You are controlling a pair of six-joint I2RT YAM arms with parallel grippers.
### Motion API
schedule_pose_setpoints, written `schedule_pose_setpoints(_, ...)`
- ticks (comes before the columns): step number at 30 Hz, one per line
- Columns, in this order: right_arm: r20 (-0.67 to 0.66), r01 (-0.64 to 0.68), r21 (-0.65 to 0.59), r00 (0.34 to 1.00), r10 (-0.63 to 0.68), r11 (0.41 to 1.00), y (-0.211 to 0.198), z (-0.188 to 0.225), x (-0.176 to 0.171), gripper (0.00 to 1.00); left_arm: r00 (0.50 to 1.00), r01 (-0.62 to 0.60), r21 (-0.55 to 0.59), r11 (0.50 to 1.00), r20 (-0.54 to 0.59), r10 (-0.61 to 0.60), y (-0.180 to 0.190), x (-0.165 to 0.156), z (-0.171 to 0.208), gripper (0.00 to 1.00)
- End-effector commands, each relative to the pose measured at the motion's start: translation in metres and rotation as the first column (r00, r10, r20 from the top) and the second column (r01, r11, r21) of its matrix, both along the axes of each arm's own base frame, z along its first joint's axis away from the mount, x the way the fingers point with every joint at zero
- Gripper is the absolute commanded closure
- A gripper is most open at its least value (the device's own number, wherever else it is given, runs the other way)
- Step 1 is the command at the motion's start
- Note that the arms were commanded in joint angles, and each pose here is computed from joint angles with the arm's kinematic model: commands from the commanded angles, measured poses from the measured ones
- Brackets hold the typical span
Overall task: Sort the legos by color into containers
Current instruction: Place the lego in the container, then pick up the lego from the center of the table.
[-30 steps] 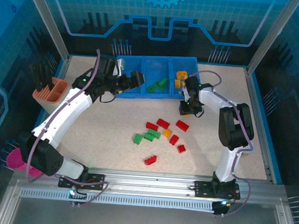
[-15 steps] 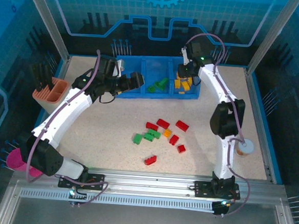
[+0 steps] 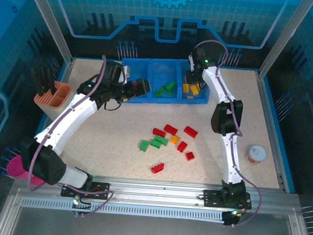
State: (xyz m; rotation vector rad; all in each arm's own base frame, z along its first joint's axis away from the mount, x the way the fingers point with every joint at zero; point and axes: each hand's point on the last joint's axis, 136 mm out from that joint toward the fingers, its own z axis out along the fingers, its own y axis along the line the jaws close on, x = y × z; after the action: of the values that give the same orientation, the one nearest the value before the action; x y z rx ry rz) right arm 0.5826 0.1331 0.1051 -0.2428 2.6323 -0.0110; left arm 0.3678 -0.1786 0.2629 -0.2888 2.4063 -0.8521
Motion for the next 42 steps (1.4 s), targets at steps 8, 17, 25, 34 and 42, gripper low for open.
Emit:
schedule_pose_setpoints(8,-0.029,-0.002,-0.016,1.0,0.001,1.0,-0.009,0.002,-0.014,0.58,1.0,-0.009,-0.037,0.999,0.005,0.009,-0.002,-0.005,0.006,0.01)
schedule_pose_setpoints(17,0.029,-0.022,0.021,0.999,0.022,1.0,-0.005,0.047,-0.034,0.56,1.0,-0.005,-0.042,0.999,0.011,0.006,-0.003,-0.006,0.01,0.01)
schedule_pose_setpoints(25,0.054,-0.223,0.002,0.973,0.223,0.975,0.033,0.086,-0.12,0.44,1.0,-0.016,-0.016,1.0,0.026,0.016,0.003,-0.009,0.012,0.01)
schedule_pose_setpoints(34,-0.162,-0.295,0.084,0.939,0.305,0.952,0.082,0.023,-0.255,0.33,0.998,0.004,0.022,1.0,0.055,-0.005,0.005,-0.006,0.021,0.01)
schedule_pose_setpoints(42,-0.302,-0.305,0.061,0.902,0.309,0.95,0.086,-0.032,-0.307,0.36,0.999,0.009,0.033,0.999,0.051,-0.011,0.006,-0.007,0.016,0.01)
